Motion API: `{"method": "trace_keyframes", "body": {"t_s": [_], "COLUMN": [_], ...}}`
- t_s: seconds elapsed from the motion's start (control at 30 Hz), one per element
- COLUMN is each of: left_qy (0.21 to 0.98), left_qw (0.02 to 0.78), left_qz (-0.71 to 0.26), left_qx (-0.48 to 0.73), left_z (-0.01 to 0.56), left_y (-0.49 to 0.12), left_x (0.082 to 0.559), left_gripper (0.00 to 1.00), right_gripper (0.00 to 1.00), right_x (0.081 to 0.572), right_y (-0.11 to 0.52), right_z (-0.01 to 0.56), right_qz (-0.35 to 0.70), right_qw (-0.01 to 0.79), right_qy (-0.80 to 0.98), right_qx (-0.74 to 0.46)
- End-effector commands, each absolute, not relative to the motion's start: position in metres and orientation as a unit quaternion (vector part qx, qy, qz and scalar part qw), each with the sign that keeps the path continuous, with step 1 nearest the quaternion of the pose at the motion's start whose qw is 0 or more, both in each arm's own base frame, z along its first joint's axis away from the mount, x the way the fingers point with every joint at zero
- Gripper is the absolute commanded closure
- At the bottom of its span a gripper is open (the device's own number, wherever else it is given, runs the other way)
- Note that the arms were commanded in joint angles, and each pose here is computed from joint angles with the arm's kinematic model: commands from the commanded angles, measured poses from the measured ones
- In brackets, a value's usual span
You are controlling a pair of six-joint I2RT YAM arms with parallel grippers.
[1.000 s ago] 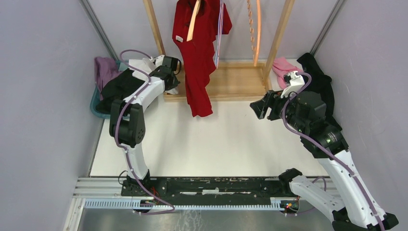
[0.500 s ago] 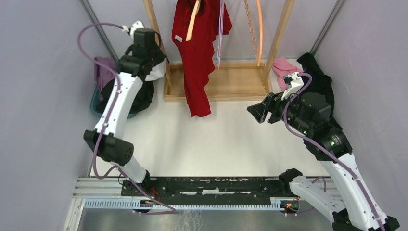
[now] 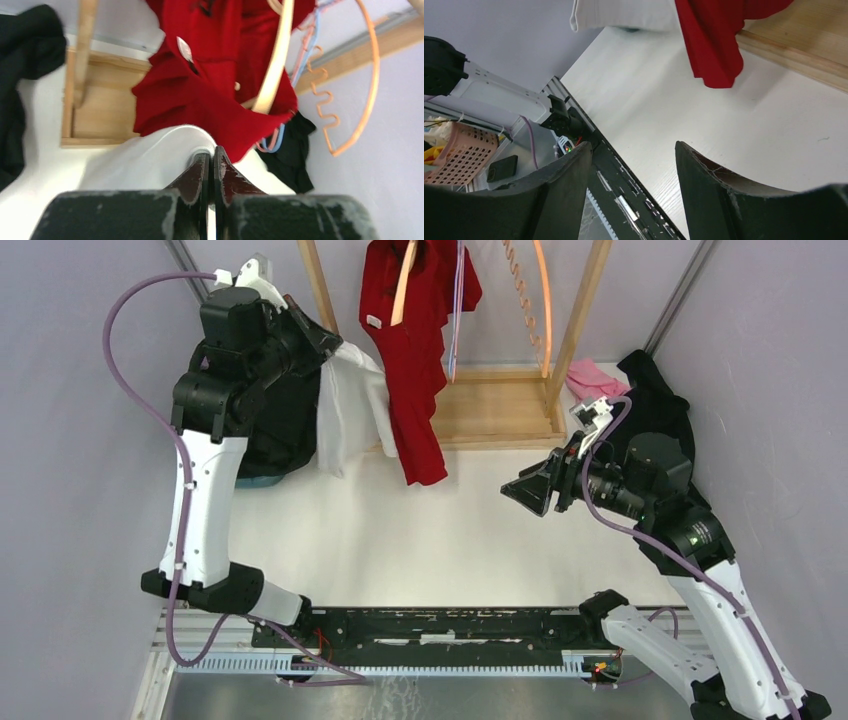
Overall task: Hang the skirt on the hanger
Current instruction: Pick up the skirt from the bin.
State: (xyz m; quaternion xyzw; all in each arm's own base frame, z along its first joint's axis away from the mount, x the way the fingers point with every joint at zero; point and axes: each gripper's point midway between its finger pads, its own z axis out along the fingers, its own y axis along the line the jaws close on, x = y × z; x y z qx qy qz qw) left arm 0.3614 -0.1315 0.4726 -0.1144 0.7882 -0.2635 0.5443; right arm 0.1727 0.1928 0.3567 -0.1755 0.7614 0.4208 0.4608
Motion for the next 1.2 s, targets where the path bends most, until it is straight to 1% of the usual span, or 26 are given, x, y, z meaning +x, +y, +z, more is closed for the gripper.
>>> {"method": "trace_keyframes", "body": {"t_s": [0.0,0.3,0.53,0.67,0.83,1.03,1.17], "left_qy": [0.747,0.717,0.698,0.691,0.687,0.676,0.672], "left_qw": [0.542,0.513,0.473,0.464,0.452,0.448,0.448], "left_qz": [-0.382,-0.472,-0.537,-0.553,-0.567,-0.583,-0.588], "left_qx": [-0.055,-0.007,0.036,0.044,0.046,0.048,0.051], "left_z": [0.518,0.529,0.531,0.533,0.533,0.540,0.545], "left_y": [-0.161,-0.180,-0.197,-0.200,-0.204,-0.207,-0.208], "left_x": [0.314,0.258,0.230,0.222,0.222,0.222,0.218], "left_gripper": [0.97,0.97,0.97,0.96,0.97,0.96,0.96], "right_gripper": [0.32,0.32,0.32,0.32,0.32,0.33,0.34], "right_x": [0.156,0.164,0.177,0.180,0.177,0.183,0.197], "right_y": [0.204,0.214,0.213,0.219,0.236,0.263,0.268], "right_z": [0.376,0.349,0.324,0.317,0.314,0.292,0.283], "right_qz": [0.460,0.471,0.452,0.461,0.473,0.424,0.395], "right_qw": [0.471,0.457,0.455,0.452,0.449,0.455,0.483], "right_qy": [0.716,0.713,0.732,0.727,0.709,0.719,0.720], "right_qx": [-0.231,-0.246,-0.229,-0.234,-0.268,-0.310,-0.303]}}
